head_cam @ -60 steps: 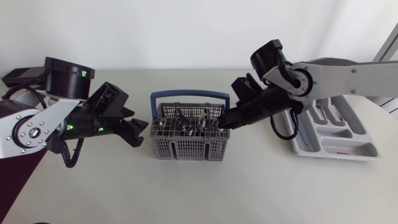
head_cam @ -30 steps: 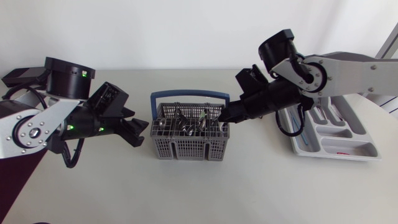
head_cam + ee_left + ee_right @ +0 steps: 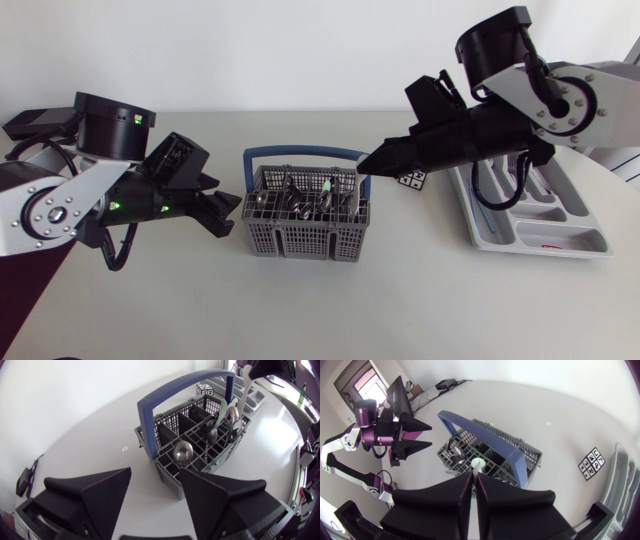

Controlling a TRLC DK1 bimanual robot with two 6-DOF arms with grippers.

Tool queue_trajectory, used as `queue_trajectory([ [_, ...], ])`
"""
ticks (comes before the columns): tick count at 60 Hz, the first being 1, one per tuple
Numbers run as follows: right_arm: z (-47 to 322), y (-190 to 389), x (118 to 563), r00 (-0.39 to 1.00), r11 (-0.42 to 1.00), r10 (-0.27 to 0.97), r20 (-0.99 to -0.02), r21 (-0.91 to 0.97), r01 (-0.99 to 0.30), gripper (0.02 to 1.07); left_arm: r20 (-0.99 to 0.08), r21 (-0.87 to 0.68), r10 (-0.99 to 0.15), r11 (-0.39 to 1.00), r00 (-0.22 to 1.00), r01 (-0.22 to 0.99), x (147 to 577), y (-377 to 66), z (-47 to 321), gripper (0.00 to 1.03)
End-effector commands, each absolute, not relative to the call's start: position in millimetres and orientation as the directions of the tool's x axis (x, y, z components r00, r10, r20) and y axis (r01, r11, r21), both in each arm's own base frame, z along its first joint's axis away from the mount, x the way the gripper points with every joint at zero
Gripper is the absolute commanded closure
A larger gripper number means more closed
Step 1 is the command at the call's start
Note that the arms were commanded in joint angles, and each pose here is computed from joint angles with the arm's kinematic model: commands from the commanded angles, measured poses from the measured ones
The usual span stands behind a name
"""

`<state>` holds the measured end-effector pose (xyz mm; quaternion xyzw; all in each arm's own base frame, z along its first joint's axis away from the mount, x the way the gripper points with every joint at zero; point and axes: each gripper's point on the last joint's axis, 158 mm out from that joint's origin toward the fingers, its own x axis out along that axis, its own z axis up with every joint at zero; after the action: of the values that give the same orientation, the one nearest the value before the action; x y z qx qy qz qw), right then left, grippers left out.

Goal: Transfer all utensils from the basket to the drawer tray.

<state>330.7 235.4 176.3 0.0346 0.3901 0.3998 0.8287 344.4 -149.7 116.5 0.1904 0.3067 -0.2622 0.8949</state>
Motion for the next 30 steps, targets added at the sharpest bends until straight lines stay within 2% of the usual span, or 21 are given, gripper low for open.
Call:
queue_trajectory([
  [1,189.9,234.4,326.9,0.372,0.661,0.708,-0.6,0.378,-0.649,0.98,-0.663,0.16,-0.36,0.788,0.656,0.595,340.3,-152.8,107.4,0.35],
  [11,201.1,230.6,317.4,0.334,0.594,0.747,-0.575,0.351,-0.724,0.98,-0.664,0.16,-0.36,0.788,0.655,0.595,340.7,-152.9,107.0,0.35],
  [18,224.3,228.3,301.7,0.338,0.552,0.765,-0.548,0.288,-0.782,0.98,-0.662,0.162,-0.359,0.788,0.658,0.594,341.5,-153.0,108.3,0.35],
  [30,244.8,193.8,293.8,0.394,0.601,0.729,-0.559,0.248,-0.76,0.98,-0.661,0.162,-0.36,0.788,0.659,0.593,342.0,-153.1,109.3,0.35],
])
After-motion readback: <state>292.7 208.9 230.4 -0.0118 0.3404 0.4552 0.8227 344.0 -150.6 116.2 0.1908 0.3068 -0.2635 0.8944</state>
